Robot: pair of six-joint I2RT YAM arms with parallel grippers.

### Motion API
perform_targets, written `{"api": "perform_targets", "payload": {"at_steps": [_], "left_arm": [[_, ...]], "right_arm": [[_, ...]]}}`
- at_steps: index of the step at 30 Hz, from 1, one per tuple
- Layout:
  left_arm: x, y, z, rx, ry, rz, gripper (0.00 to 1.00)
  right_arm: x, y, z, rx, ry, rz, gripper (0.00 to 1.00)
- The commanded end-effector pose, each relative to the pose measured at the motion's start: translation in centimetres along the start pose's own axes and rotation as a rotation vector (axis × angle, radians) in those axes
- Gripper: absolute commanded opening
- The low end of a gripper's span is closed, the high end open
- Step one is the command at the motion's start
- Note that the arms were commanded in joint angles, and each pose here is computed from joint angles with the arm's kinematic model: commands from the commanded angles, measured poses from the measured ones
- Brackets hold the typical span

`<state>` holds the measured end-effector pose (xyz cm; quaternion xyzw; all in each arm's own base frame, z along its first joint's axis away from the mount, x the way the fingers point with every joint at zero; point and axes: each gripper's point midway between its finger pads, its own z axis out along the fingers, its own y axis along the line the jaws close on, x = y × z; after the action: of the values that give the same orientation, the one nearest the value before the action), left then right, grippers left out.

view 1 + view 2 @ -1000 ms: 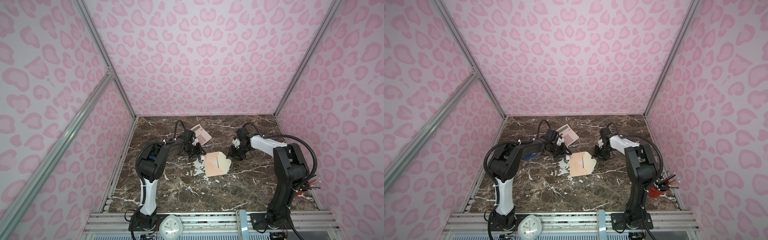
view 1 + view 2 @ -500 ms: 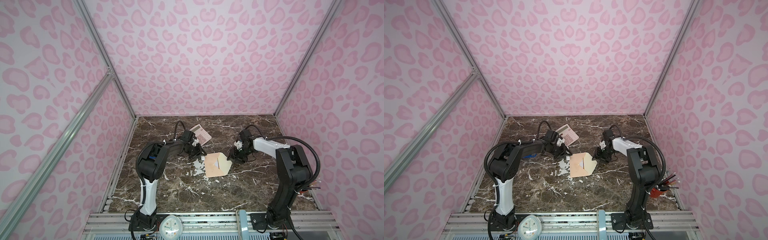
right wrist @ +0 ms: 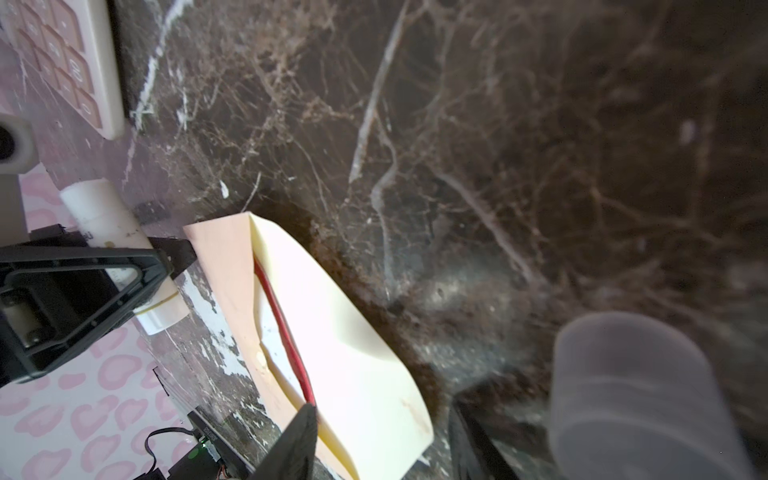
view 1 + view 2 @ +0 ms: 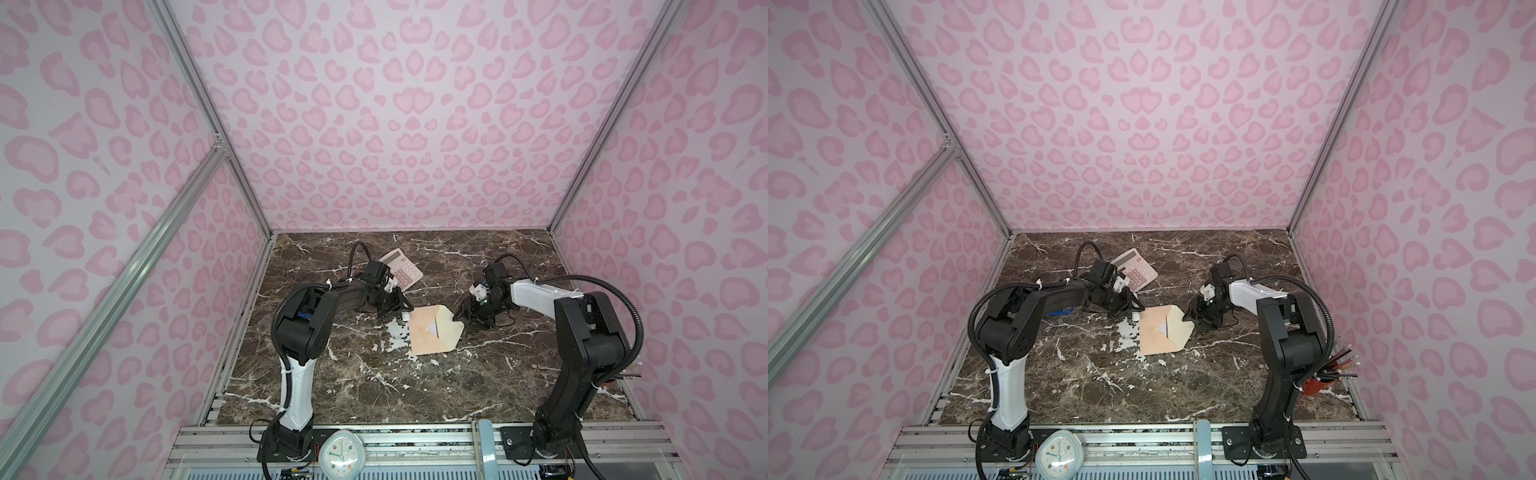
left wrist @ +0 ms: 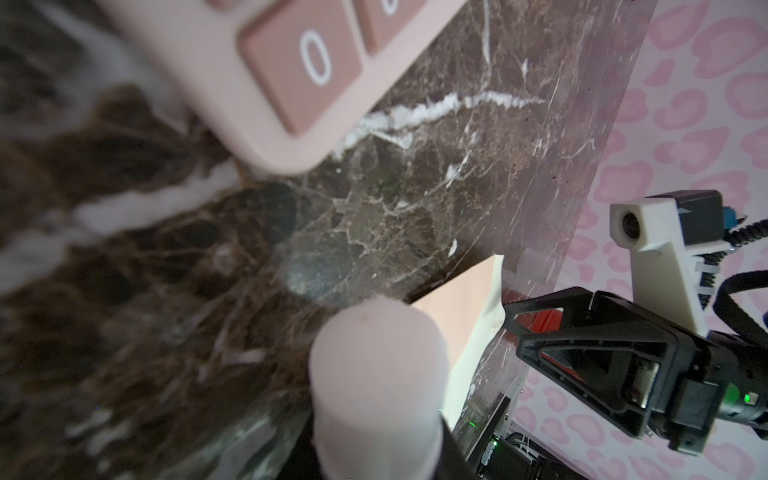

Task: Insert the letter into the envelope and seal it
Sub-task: 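Fold the flap over onto the envelope body with the right gripper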

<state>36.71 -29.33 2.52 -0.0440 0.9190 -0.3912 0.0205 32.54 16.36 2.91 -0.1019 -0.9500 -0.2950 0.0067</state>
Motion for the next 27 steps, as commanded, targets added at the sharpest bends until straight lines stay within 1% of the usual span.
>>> {"api": "perform_targets", "payload": {"at_steps": [1, 12, 20, 23, 27], "left_arm": [[0.9, 1.5, 0.1, -0.058, 0.021, -0.029, 0.04], [1.0, 1.7, 0.1, -0.063, 0.022, -0.031, 0.04], [1.0, 1.7, 0.2, -0.063, 0.022, -0.032, 0.04], [1.0, 1.7, 0.1, -0.063, 0.022, -0.033, 0.04], [1.1, 1.7, 0.1, -0.065, 0.022, -0.032, 0.04]], "right_arm": [[-0.1, 0.4, 0.5, -0.031, 0.005, 0.003, 0.54], [1.1, 3.1, -0.6, -0.126, 0.035, -0.036, 0.46], [2.5, 4.5, 0.2, -0.138, 0.068, -0.062, 0.46], [2.7, 5.6, 0.3, -0.155, 0.072, -0.08, 0.47], [3.1, 7.0, 0.5, -0.167, 0.081, -0.108, 0.5]]}}
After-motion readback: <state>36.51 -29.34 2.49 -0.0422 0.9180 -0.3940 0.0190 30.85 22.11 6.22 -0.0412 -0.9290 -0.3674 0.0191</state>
